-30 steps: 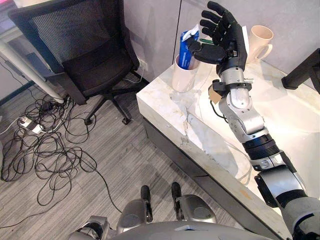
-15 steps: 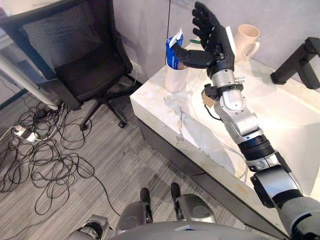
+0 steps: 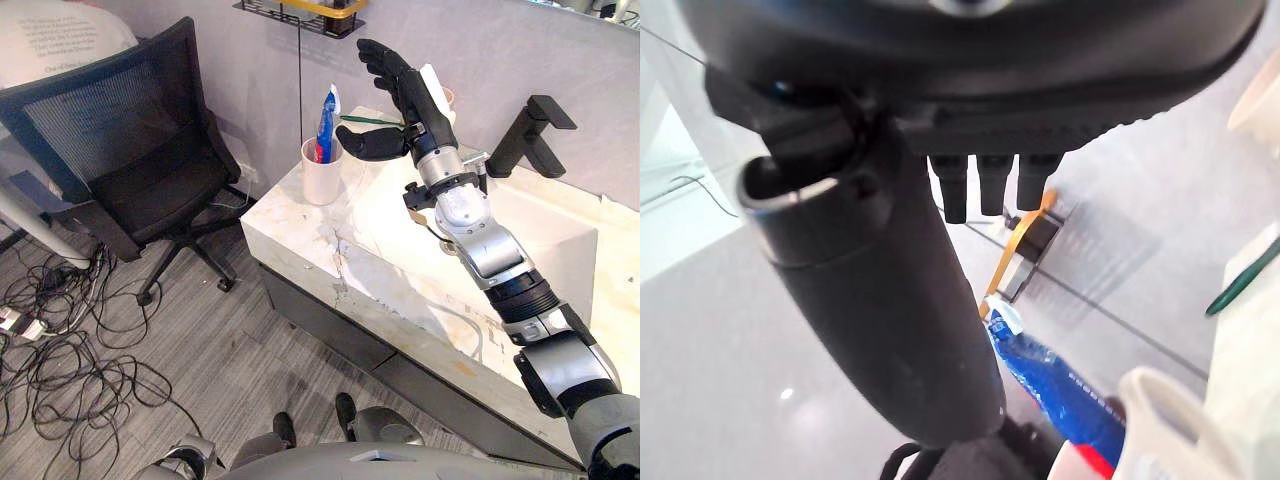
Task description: Organize the bathroom.
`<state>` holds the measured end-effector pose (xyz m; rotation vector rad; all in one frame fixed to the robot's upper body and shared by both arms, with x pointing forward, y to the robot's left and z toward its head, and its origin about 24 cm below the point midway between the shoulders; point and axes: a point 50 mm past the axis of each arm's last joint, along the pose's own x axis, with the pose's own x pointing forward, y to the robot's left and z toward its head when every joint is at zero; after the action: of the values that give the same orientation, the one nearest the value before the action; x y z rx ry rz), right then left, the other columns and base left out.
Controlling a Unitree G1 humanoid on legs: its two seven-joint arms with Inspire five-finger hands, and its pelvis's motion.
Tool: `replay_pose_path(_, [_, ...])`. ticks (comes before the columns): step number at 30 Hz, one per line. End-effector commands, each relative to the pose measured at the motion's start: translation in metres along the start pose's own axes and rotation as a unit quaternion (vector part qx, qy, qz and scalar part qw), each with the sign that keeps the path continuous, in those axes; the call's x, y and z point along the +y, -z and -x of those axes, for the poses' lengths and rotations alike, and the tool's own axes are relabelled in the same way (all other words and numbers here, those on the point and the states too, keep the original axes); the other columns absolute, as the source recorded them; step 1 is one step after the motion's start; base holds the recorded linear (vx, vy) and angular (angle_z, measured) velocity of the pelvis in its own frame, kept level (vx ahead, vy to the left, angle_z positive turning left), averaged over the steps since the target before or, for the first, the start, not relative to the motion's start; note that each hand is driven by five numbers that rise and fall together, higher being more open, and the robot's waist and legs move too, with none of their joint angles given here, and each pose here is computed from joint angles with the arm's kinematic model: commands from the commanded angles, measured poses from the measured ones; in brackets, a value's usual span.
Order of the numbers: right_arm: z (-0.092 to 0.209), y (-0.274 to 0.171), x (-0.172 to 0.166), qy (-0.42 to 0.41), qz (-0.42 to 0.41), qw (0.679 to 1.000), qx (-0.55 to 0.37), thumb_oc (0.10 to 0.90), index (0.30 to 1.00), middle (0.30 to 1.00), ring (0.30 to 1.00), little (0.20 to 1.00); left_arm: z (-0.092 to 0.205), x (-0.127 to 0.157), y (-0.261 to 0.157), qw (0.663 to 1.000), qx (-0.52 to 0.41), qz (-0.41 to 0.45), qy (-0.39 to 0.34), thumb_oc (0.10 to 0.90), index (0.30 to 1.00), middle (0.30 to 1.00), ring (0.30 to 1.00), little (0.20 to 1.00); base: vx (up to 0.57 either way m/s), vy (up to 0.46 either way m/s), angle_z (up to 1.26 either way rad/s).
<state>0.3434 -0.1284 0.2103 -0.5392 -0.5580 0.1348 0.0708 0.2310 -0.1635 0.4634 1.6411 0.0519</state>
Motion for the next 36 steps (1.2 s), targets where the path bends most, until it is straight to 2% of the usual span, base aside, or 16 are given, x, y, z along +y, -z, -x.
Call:
replay_pose_path(1, [-0.024, -0.054, -0.055, 0.147, 0.042, 0.981, -0.12, 0.8, 0.9, 0.9, 0.9, 0.9, -0.004, -0.001, 0.018, 1.0, 0.022, -0.018, -0.003, 0.8, 0.9, 0.9, 0.9, 0.9, -0.07, 0.074, -0.07])
replay_pose_path(3, [-0.018, -0.041, -0.096, 0.243, 0.068, 0.964, -0.081, 0.8, 0.9, 0.9, 0.9, 0.9, -0.004, -0.006, 0.014, 1.0, 0.01, 0.005, -0.002, 0.8, 0.9, 0.9, 0.9, 0.9, -0.09, 0.102, -0.17])
replay_pose_path(8, [0.002, -0.024, -0.145, 0.355, 0.095, 0.929, -0.032, 0.8, 0.9, 0.9, 0.9, 0.9, -0.004, -0.008, 0.013, 0.999, 0.001, 0.036, -0.005, 0.8, 0.9, 0.9, 0.9, 0.9, -0.07, 0.053, -0.21])
replay_pose_path(11, [0.031, -0.007, -0.177, 0.442, 0.106, 0.891, 0.005, 0.8, 0.9, 0.9, 0.9, 0.9, -0.004, -0.008, 0.012, 0.998, 0.001, 0.063, -0.004, 0.8, 0.9, 0.9, 0.9, 0.9, -0.07, 0.063, -0.25])
replay_pose_path(17, [0.132, 0.046, -0.229, 0.628, 0.089, 0.767, 0.097, 0.8, 0.9, 0.9, 0.9, 0.9, -0.002, -0.002, 0.005, 0.994, 0.009, 0.109, 0.003, 0.8, 0.9, 0.9, 0.9, 0.9, -0.06, 0.047, -0.2])
replay_pose_path(18, [0.165, 0.061, -0.236, 0.681, 0.082, 0.715, 0.134, 0.8, 0.9, 0.9, 0.9, 0.9, -0.002, 0.0, 0.004, 0.993, 0.009, 0.117, 0.005, 0.8, 0.9, 0.9, 0.9, 0.9, -0.05, 0.031, -0.13])
replay_pose_path(20, [0.186, 0.07, -0.239, 0.701, 0.074, 0.693, 0.15, 0.8, 0.9, 0.9, 0.9, 0.9, -0.001, 0.0, 0.003, 0.993, 0.01, 0.121, 0.006, 0.8, 0.9, 0.9, 0.9, 0.9, -0.04, 0.024, -0.14])
replay_pose_path(22, [0.249, 0.091, -0.243, 0.755, 0.055, 0.619, 0.207, 0.8, 0.9, 0.9, 0.9, 0.9, 0.0, 0.001, -0.001, 0.992, 0.008, 0.125, 0.008, 0.8, 0.9, 0.9, 0.9, 0.9, -0.05, 0.029, -0.14])
replay_pose_path(23, [0.264, 0.095, -0.242, 0.771, 0.046, 0.597, 0.219, 0.8, 0.9, 0.9, 0.9, 0.9, 0.0, 0.001, -0.001, 0.992, 0.008, 0.126, 0.008, 0.8, 0.9, 0.9, 0.9, 0.9, -0.03, 0.015, -0.03])
replay_pose_path(25, [0.264, 0.095, -0.242, 0.771, 0.046, 0.597, 0.219, 0.8, 0.9, 0.9, 0.9, 0.9, 0.0, 0.001, -0.001, 0.992, 0.008, 0.126, 0.008, 0.8, 0.9, 0.9, 0.9, 0.9, -0.01, 0.004, -0.1])
replay_pose_path(26, [0.276, 0.099, -0.24, 0.782, 0.045, 0.578, 0.231, 0.8, 0.9, 0.9, 0.9, 0.9, 0.0, 0.002, -0.002, 0.992, 0.007, 0.126, 0.008, 0.8, 0.9, 0.9, 0.9, 0.9, -0.03, 0.013, -0.29])
replay_pose_path(27, [0.316, 0.112, -0.229, 0.826, 0.016, 0.495, 0.27, 0.8, 0.9, 0.9, 0.9, 0.9, 0.0, 0.002, -0.003, 0.993, 0.003, 0.121, 0.004, 0.8, 0.9, 0.9, 0.9, 0.9, -0.03, 0.013, -0.29])
replay_pose_path(28, [0.316, 0.112, -0.229, 0.826, 0.016, 0.495, 0.27, 0.8, 0.9, 0.9, 0.9, 0.9, 0.0, 0.002, -0.003, 0.993, 0.003, 0.121, 0.004, 0.8, 0.9, 0.9, 0.9, 0.9, -0.03, 0.013, -0.11])
replay_pose_path(30, [0.345, 0.126, -0.211, 0.841, 0.008, 0.435, 0.322, 0.8, 0.9, 0.9, 0.9, 0.9, 0.0, 0.002, -0.006, 0.993, -0.002, 0.116, 0.001, 0.8, 0.9, 0.9, 0.9, 0.9, -0.01, 0.001, 0.02])
replay_pose_path(33, [0.362, 0.134, -0.197, 0.846, -0.009, 0.397, 0.357, 0.8, 0.9, 0.9, 0.9, 0.9, 0.0, 0.002, -0.007, 0.994, -0.005, 0.112, -0.001, 0.8, 0.9, 0.9, 0.9, 0.9, -0.01, -0.001, 0.0])
replay_pose_path(36, [0.388, 0.153, -0.16, 0.827, -0.054, 0.349, 0.437, 0.8, 0.9, 0.9, 0.9, 0.9, 0.001, -0.001, -0.009, 0.994, -0.012, 0.106, 0.0, 0.8, 0.9, 0.9, 0.9, 0.9, -0.01, 0.004, 0.04])
